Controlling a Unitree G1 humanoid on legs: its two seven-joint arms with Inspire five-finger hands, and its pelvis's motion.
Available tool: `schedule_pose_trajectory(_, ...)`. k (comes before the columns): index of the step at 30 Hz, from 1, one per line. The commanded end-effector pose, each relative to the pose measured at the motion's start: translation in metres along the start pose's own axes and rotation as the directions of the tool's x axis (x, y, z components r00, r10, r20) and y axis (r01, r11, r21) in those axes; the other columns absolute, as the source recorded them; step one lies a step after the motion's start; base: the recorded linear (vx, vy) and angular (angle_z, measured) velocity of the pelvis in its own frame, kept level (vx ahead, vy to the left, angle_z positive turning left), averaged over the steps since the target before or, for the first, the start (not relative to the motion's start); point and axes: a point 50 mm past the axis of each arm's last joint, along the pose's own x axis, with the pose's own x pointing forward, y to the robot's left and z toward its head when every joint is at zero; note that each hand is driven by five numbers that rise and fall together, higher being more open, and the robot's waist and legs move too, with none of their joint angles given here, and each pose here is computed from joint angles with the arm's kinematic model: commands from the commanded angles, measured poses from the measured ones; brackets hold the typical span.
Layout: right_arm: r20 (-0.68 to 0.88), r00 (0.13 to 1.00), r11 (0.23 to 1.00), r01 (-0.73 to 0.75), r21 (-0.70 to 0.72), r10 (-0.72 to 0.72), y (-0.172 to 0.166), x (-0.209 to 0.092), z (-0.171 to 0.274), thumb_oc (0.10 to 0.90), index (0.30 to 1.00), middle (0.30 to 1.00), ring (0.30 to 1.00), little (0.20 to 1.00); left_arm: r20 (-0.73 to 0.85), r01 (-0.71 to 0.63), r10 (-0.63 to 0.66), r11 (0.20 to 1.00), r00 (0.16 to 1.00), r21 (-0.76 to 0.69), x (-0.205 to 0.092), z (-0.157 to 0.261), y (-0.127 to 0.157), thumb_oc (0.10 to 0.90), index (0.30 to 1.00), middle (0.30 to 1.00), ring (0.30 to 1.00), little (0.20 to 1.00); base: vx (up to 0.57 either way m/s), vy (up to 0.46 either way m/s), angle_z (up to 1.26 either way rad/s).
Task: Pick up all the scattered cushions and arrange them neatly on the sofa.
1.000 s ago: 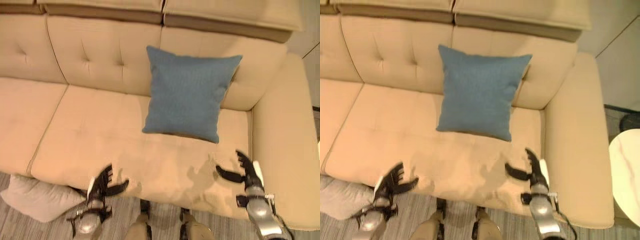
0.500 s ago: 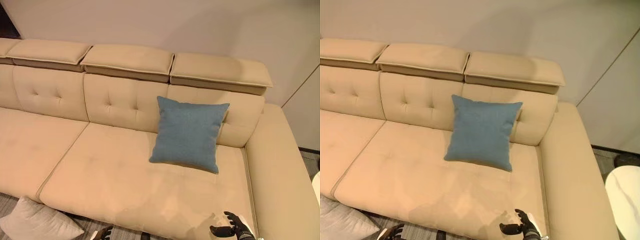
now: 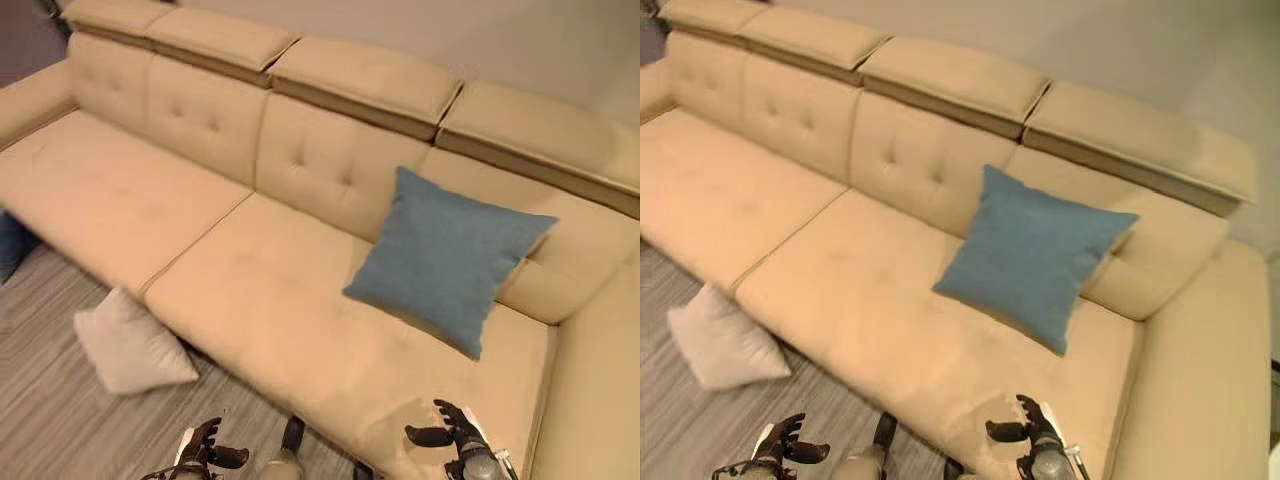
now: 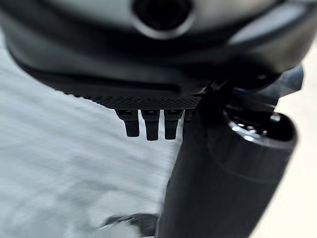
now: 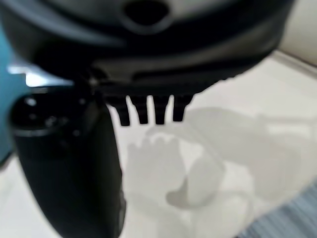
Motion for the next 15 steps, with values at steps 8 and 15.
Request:
schedule_pose_trajectory(8,0.031,0.994,0.994,0.099,0.037,-0.1,-0.027,-0.001,-0.002,0.8,0.9,0.9,0.9,0.9,0.0,-0.04,0.04,0.998,0.999,-0.043,0.002,0.005,0.002,0.8,0.9,0.9,0.9,0.9,-0.19,0.004,0.85)
schedule_pose_trajectory(15,-0.002,0.997,0.996,0.078,0.033,-0.078,-0.019,-0.002,-0.007,0.8,0.9,0.9,0.9,0.9,0.033,-0.014,0.014,1.0,0.999,-0.015,0.004,0.015,-0.002,0.8,0.9,0.9,0.9,0.9,-0.02,0.124,0.94)
